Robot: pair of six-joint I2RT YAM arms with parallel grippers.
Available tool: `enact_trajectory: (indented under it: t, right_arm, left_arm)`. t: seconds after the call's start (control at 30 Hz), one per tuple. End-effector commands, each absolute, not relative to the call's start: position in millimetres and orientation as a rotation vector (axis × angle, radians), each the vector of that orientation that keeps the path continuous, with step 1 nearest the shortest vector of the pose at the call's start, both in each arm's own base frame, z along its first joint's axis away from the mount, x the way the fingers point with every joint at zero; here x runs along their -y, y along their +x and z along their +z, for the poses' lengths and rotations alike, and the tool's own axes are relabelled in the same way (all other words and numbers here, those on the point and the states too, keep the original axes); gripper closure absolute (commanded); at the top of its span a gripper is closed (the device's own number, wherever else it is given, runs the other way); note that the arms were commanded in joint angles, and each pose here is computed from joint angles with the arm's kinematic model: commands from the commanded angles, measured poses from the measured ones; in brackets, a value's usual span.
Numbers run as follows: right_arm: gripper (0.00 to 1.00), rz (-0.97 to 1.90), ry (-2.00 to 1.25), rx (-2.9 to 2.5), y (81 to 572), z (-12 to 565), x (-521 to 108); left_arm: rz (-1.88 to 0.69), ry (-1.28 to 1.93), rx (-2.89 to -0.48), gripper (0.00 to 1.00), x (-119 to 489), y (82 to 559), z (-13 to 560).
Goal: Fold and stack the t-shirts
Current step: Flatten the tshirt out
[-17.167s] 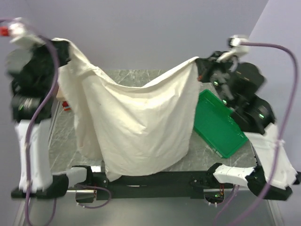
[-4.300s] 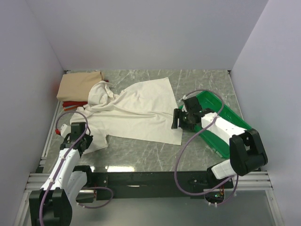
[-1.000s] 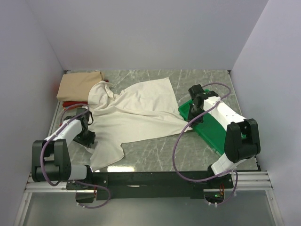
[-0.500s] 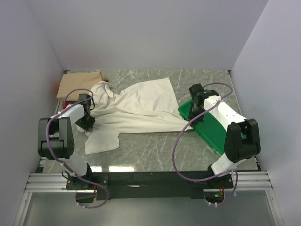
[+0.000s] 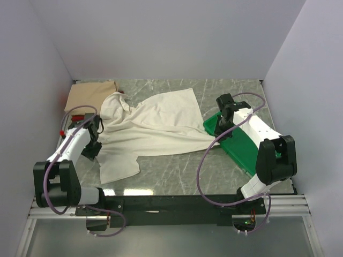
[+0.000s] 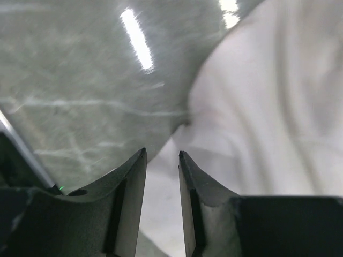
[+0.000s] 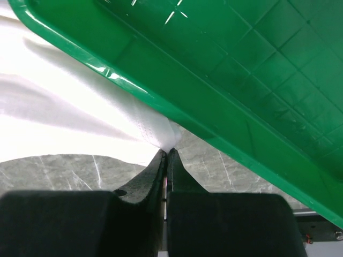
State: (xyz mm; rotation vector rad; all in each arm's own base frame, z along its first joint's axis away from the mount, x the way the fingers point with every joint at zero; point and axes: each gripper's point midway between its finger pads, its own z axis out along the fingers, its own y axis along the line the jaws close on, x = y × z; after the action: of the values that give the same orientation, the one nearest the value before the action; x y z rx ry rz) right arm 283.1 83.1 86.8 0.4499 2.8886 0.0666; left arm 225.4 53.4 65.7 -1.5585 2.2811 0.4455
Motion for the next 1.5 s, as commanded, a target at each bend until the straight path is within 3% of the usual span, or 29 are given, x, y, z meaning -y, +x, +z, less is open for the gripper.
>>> enact_trajectory:
  t: [0.0,0.3,0.43,0.87,1.2,1.47]
  right_arm:
    - [1.00,0.104,0.413,-2.842,295,96,-83]
    - [1.00,0.095,0.385,-2.848,294,91,-79]
    - [1.00,0.092,0.389,-2.849,294,90,-77]
    - [1.00,0.084,0.389,-2.860,298,90,-77]
    - [1.00,0.105,0.368,-2.851,306,98,-80]
    - [1.00,0.129,0.389,-2.814,315,110,-83]
  left_arm:
    - [0.527,-1.668,-2.346,0.63,-44,179,55]
    - [0.511,-1.620,-2.540,0.63,-15,149,34]
    - [0.471,-1.563,-2.579,0.58,-5,150,34]
    - [0.439,-1.486,-2.612,0.59,2,129,67]
    - [0.431,-1.297,-2.829,0.55,23,127,38]
    - [0.404,-1.213,-2.841,0.44,29,137,35]
